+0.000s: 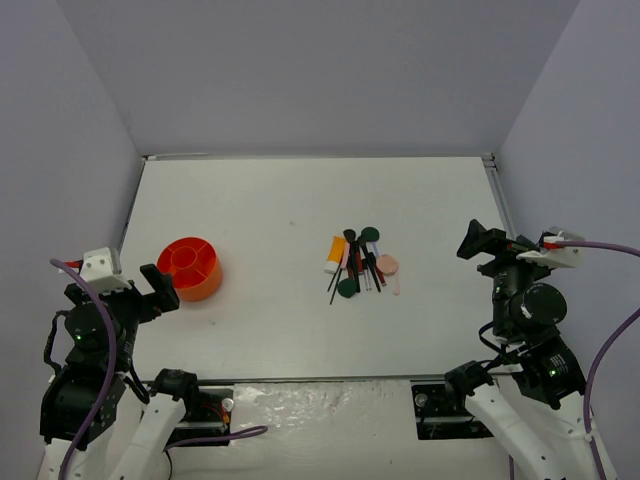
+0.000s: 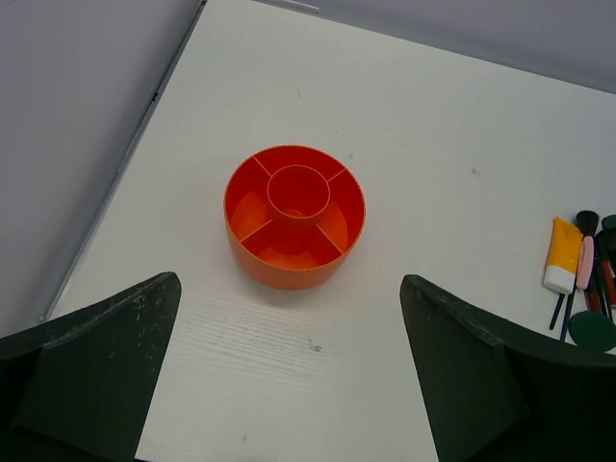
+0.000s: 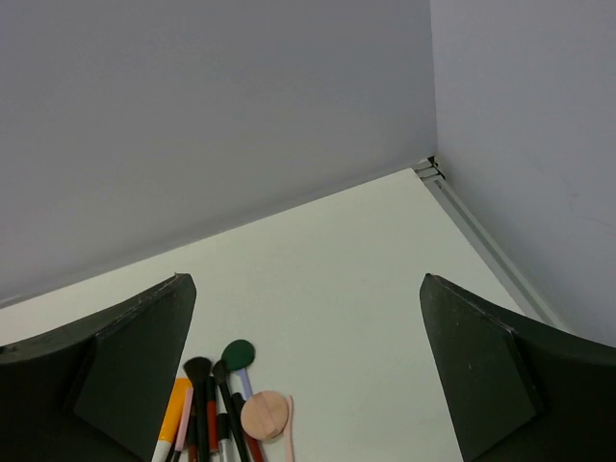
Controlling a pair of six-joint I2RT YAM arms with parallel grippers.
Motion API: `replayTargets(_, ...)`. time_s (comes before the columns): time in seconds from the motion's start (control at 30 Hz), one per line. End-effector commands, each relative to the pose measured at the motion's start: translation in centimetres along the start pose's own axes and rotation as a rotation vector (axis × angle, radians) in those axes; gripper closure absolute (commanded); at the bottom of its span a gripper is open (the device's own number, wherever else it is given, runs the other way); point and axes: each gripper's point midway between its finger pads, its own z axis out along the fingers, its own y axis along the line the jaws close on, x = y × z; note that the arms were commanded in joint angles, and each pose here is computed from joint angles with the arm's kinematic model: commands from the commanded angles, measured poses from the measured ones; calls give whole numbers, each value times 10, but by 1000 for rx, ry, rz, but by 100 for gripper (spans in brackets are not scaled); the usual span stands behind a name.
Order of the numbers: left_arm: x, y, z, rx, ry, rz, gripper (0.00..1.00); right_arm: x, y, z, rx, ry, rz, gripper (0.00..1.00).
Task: Organize the makeup
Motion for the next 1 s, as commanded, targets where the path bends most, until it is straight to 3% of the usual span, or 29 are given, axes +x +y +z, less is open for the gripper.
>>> replayTargets(0.0,-9,-7,3,25,-24,-2,3,-10,12,6,-35,-39,51,0)
replayTargets(0.23,-3,-19,18,64,25,-5,3,19,37,21,-101,60,50,0)
replayTargets(0.53,-1,-48,42,159,84,-21,3,121,70,59,-127,363,-5,0)
replayTargets(0.87,33,-78,79,263,225,-21,3,225,79,73,-131,612,-74,14)
replayTargets(0.97,41,-79,81,273,250,-17,3,245,75,78,-104,645,-102,23)
